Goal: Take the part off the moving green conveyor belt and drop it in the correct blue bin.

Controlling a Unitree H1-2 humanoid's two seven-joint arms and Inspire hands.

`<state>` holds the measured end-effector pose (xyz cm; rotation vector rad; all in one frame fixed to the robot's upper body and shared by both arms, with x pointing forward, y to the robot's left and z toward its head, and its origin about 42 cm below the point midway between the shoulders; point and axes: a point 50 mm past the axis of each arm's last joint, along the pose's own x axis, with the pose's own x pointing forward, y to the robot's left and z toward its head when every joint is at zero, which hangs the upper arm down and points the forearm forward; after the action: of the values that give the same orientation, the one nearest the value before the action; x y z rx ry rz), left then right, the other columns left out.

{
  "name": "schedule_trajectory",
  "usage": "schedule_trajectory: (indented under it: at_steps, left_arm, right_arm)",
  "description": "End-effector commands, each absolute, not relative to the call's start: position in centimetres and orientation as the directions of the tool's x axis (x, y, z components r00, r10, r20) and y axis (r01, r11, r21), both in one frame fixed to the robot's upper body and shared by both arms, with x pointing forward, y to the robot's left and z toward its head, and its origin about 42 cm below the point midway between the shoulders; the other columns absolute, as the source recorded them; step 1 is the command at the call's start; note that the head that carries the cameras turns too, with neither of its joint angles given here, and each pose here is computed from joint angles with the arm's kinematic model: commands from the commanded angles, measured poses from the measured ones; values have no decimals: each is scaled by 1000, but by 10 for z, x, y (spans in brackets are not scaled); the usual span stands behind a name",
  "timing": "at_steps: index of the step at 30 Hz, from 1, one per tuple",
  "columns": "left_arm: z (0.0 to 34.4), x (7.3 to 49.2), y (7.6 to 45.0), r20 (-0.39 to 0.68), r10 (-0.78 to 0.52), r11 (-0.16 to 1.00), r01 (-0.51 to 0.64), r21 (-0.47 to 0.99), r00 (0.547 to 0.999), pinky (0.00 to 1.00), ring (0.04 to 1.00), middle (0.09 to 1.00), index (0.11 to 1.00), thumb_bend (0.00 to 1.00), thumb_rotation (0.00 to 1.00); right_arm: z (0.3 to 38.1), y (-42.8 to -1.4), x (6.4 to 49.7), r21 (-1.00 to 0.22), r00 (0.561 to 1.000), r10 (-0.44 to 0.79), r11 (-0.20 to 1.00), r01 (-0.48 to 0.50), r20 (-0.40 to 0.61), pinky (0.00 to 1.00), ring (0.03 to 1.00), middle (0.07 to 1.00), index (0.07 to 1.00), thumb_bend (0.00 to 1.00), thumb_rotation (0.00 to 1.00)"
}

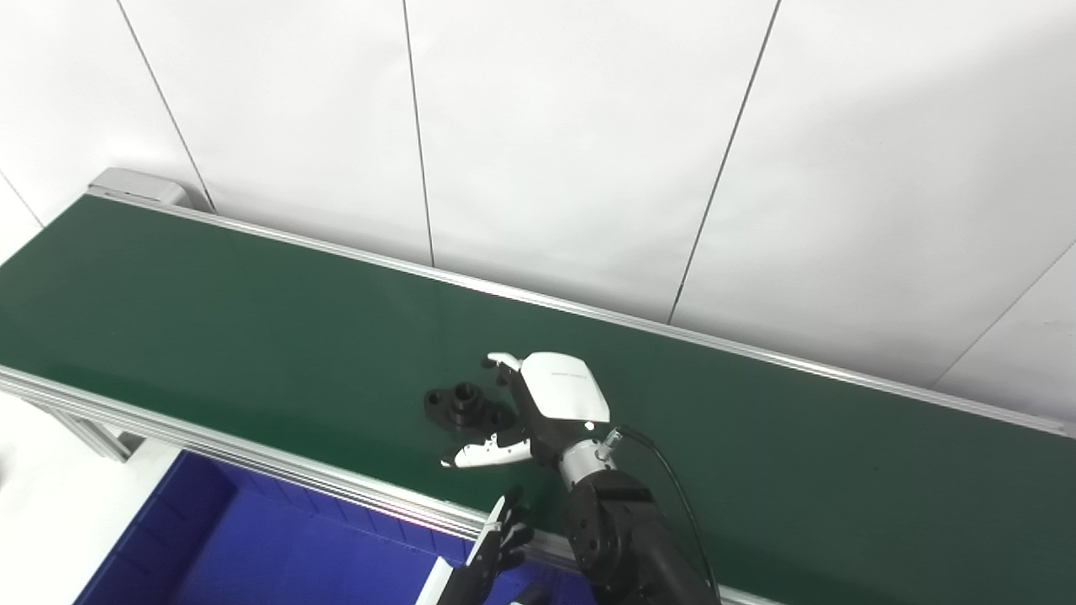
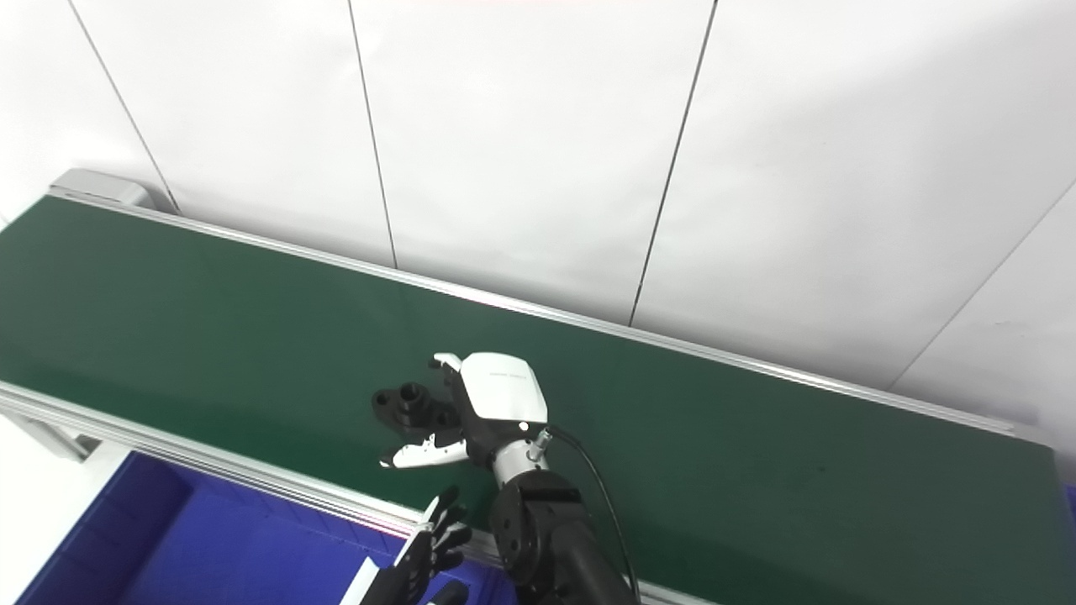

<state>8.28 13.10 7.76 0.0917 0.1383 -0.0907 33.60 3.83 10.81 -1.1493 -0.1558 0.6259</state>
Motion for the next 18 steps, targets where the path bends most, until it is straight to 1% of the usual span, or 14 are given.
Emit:
schedule_trajectory:
  at_steps: [1, 4, 7, 10, 11, 12, 13, 14, 15, 16, 17, 18]
  left_arm:
    - [96, 78, 94, -87, -97, 995, 97, -10, 991, 875, 898, 960, 1000, 596, 880]
    - [97, 76, 93, -90, -94, 995, 93, -24, 991, 882, 897, 958, 1000, 595, 871]
    - [98, 75, 92, -94, -95, 995, 92, -31, 991, 889, 910, 967, 1000, 592, 860]
    - [99, 74, 91, -96, -88, 996, 86, -25, 991, 874, 904, 966, 1000, 599, 862]
    - [100, 74, 91, -96, -88, 996, 86, -23, 992, 863, 900, 966, 1000, 598, 864]
    - [100, 74, 91, -94, -87, 996, 85, -24, 992, 862, 899, 966, 1000, 598, 864]
    - [100, 74, 90, -93, -86, 996, 84, -25, 992, 855, 897, 966, 1000, 596, 862]
    - [101, 74, 89, -94, -85, 996, 83, -32, 992, 852, 896, 966, 1000, 595, 861]
    - [101, 73, 89, -94, -86, 996, 83, -40, 992, 848, 897, 967, 1000, 596, 855]
    - [102, 73, 88, -94, -87, 995, 83, -46, 992, 853, 900, 967, 1000, 595, 846]
    - [102, 73, 87, -92, -88, 995, 84, -49, 992, 855, 901, 967, 1000, 594, 843]
    - [103, 73, 87, -90, -90, 995, 86, -49, 992, 862, 901, 961, 1000, 601, 841]
  right_arm:
    - [123, 45, 345, -890, 829, 532, 276, -362, -171, 531, 654, 786, 846, 913, 638]
    - [116, 40, 347, -889, 828, 524, 259, -378, -200, 538, 650, 789, 850, 907, 648]
    - [112, 37, 348, -890, 827, 524, 250, -381, -206, 520, 630, 778, 840, 905, 647]
    - [107, 37, 349, -897, 828, 521, 234, -374, -209, 525, 638, 778, 830, 896, 629]
    - [105, 36, 349, -902, 828, 521, 227, -368, -207, 491, 610, 757, 815, 864, 590]
    - [102, 36, 348, -907, 828, 522, 216, -360, -204, 488, 608, 755, 814, 861, 586]
    - [100, 36, 348, -911, 828, 523, 210, -355, -202, 368, 479, 658, 776, 803, 501]
    - [94, 35, 347, -921, 823, 530, 184, -344, -202, 327, 436, 625, 764, 783, 471]
    - [89, 33, 347, -931, 819, 537, 153, -332, -204, 248, 331, 484, 717, 719, 388]
    - [86, 32, 346, -937, 815, 541, 132, -323, -205, 178, 243, 366, 664, 664, 306]
    - [82, 29, 345, -943, 814, 543, 113, -313, -205, 155, 213, 326, 646, 646, 278]
    - [77, 26, 343, -947, 813, 542, 91, -308, -212, 106, 163, 252, 533, 560, 175]
